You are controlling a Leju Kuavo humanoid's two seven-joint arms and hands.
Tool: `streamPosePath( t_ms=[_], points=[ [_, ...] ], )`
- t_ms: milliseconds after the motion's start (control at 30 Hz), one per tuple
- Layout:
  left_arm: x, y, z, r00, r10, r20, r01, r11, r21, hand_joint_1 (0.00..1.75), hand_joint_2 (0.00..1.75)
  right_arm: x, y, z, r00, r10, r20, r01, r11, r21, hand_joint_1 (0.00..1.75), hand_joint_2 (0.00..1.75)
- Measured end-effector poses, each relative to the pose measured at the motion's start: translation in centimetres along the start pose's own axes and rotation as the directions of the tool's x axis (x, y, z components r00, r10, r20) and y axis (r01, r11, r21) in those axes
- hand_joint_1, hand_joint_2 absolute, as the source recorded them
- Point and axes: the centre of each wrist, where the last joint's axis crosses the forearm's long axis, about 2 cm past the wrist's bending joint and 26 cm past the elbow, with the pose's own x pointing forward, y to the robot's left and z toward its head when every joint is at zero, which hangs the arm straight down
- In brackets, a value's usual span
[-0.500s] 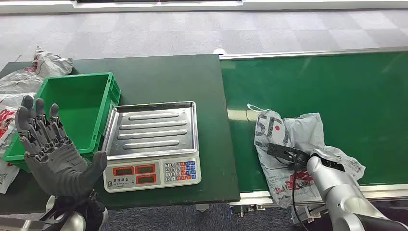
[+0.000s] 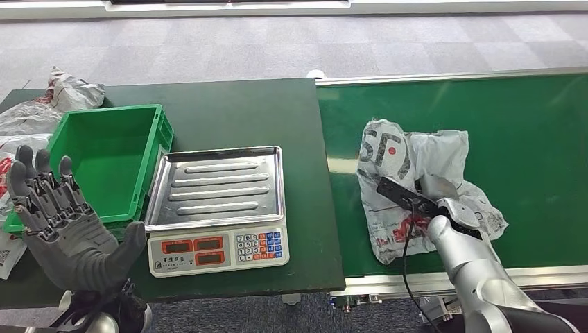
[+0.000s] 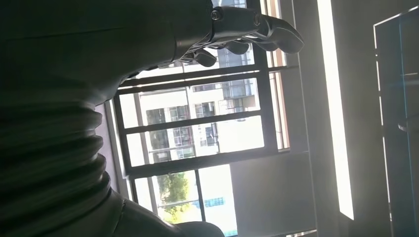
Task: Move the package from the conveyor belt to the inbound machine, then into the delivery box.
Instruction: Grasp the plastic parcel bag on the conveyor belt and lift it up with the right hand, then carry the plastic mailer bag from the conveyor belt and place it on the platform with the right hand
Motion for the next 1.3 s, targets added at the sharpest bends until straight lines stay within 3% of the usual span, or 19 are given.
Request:
streamPosePath(
  t_ms=[100,233,367,533,600,667,733,833,933,1033,1167,1300],
  points=[
    [0.2,-0.1,0.1,1.000,0.012,-0.004,-0.012,1.000,0.001,0.00,1.75,1.7,-2.2,-0.4,0.999,0.001,0.033,0.008,0.962,-0.271,1.75,1.75],
    [0.1,-0.7,0.1,0.999,0.050,-0.006,-0.050,0.999,-0.022,0.00,1.75,4.0,-6.3,0.3,0.999,0.044,-0.015,-0.045,0.808,-0.588,1.75,1.75],
    [-0.3,-1.4,-0.3,0.997,0.081,-0.004,-0.081,0.996,-0.044,0.00,1.75,5.7,-8.9,1.8,0.995,0.083,-0.061,-0.101,0.650,-0.753,1.75,1.75],
    [-0.6,-2.1,-0.3,0.994,0.106,-0.016,-0.107,0.993,-0.055,0.00,1.75,6.5,-9.8,3.2,0.982,0.128,-0.136,-0.182,0.512,-0.840,1.71,1.75],
    [-0.7,-2.3,-0.2,0.993,0.112,-0.023,-0.113,0.992,-0.058,0.00,1.75,6.9,-9.7,3.3,0.975,0.139,-0.173,-0.221,0.539,-0.813,1.71,1.75],
    [-0.8,-2.4,-0.1,0.993,0.116,-0.027,-0.117,0.991,-0.063,0.00,1.75,7.5,-9.6,2.6,0.982,0.134,-0.137,-0.191,0.673,-0.714,1.75,1.75],
    [-1.0,-2.6,-0.3,0.992,0.124,-0.025,-0.126,0.990,-0.070,0.00,1.75,8.9,-9.1,1.3,0.995,0.098,0.022,-0.069,0.829,-0.555,1.75,1.75],
    [-1.4,-2.9,-0.9,0.990,0.143,-0.017,-0.144,0.987,-0.076,0.00,1.75,13.3,-7.7,-0.6,0.932,0.018,0.361,0.110,0.937,-0.332,1.75,1.75],
    [-1.7,-3.2,-1.3,0.988,0.155,-0.016,-0.156,0.985,-0.070,0.00,1.75,18.6,-7.0,-1.4,0.796,-0.060,0.602,0.191,0.969,-0.157,1.75,1.75],
    [-1.9,-3.4,-1.4,0.987,0.162,-0.020,-0.162,0.985,-0.054,0.00,1.75,23.3,-6.9,-1.2,0.663,-0.150,0.734,0.238,0.971,-0.016,1.75,1.75],
    [-1.8,-3.5,-1.3,0.985,0.169,-0.025,-0.169,0.985,-0.036,0.00,1.75,28.2,-7.4,-0.1,0.510,-0.223,0.831,0.264,0.960,0.095,1.75,1.75],
    [-1.7,-3.5,-1.2,0.985,0.170,-0.027,-0.171,0.985,-0.031,0.00,1.75,30.9,-7.8,0.9,0.443,-0.208,0.872,0.241,0.965,0.107,1.75,1.75]
  ],
)
